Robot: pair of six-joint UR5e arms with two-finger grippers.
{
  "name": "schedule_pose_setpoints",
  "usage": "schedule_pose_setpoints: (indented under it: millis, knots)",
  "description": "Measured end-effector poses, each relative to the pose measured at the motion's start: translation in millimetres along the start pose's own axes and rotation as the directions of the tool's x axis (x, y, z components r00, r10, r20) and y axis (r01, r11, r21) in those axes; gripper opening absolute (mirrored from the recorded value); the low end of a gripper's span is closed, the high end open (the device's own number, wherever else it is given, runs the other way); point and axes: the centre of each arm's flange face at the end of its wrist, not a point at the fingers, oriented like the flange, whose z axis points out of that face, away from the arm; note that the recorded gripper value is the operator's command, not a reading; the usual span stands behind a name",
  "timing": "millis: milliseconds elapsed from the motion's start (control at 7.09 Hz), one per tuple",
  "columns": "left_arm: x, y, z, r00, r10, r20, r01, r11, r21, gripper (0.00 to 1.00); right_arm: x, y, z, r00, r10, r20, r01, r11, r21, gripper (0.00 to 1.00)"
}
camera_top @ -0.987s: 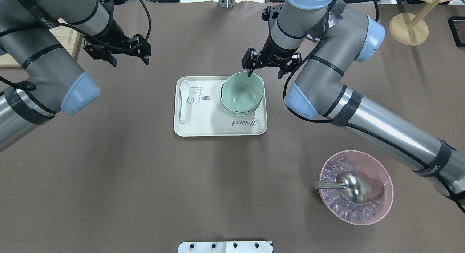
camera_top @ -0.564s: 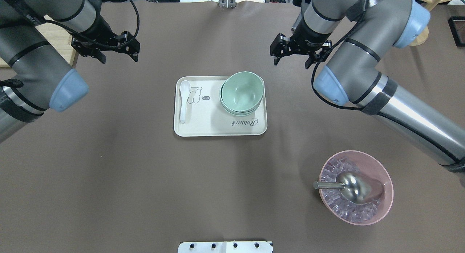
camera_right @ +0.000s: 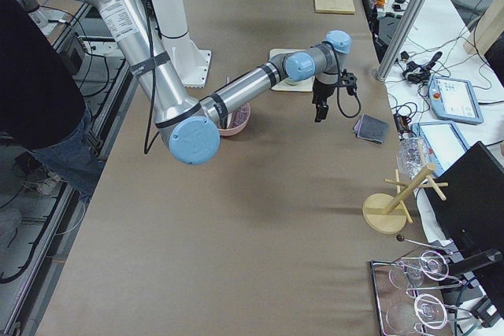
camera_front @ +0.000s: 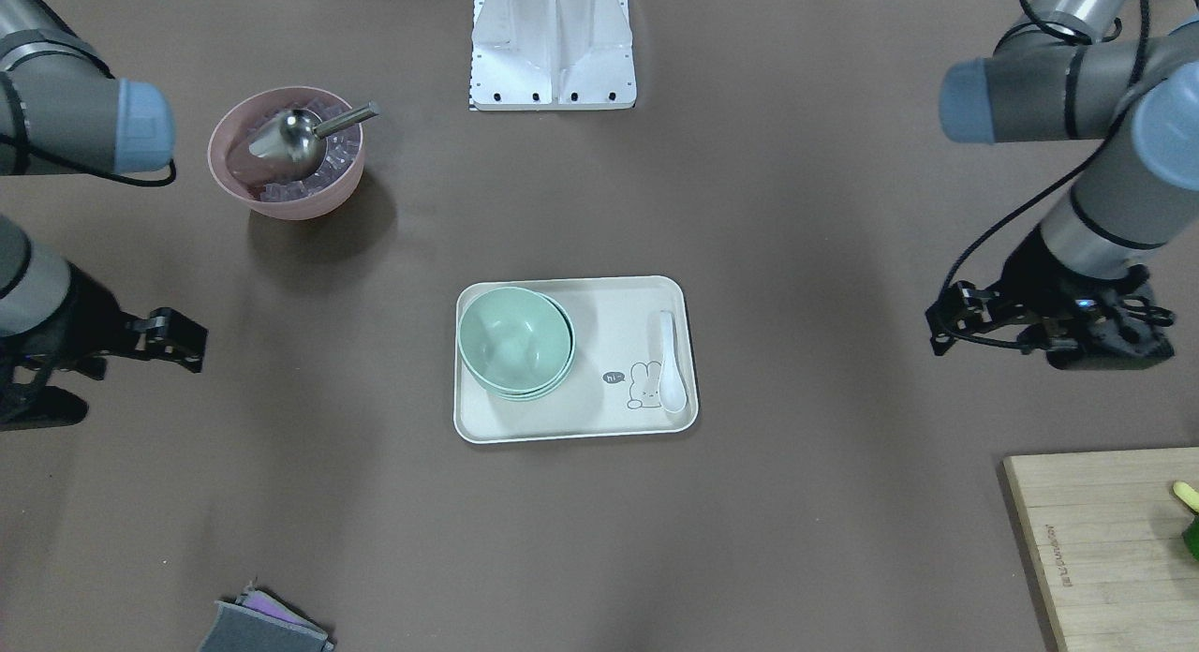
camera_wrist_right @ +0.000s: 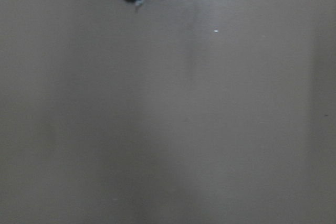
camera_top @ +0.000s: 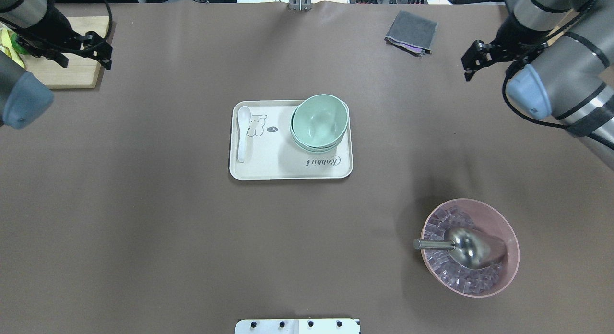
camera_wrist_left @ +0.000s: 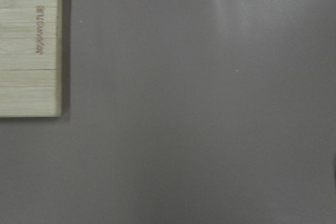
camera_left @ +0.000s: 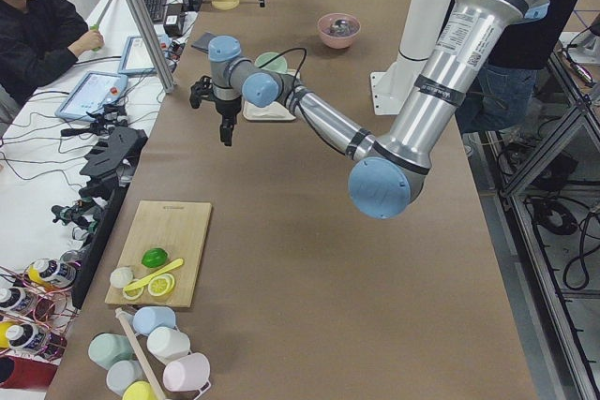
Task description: Stack green bowls together
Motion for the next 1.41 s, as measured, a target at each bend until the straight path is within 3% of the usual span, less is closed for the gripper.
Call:
schedule_pose_setpoints:
  millis: [282, 705, 1410]
  knots:
    - [-106, 11, -16, 0.999, 0.019, 0.027, -0.019, 1.0, 0.004, 0.98, 133, 20, -7, 0.999, -0.023, -0.025, 0.023, 1.0, -0.016, 1.0]
    - [-242, 71, -34, 0.997, 0.062, -0.035, -0.061, 0.998, 0.019, 0.98, 279, 86, -9, 0.999, 0.011, -0.043, -0.012, 1.0, -0.029, 1.0]
    - [-286, 107, -11, 0.999, 0.014, -0.028, -0.015, 0.999, -0.032, 0.98, 321, 121, -6, 0.997, 0.078, -0.024, -0.079, 0.996, -0.039, 1.0]
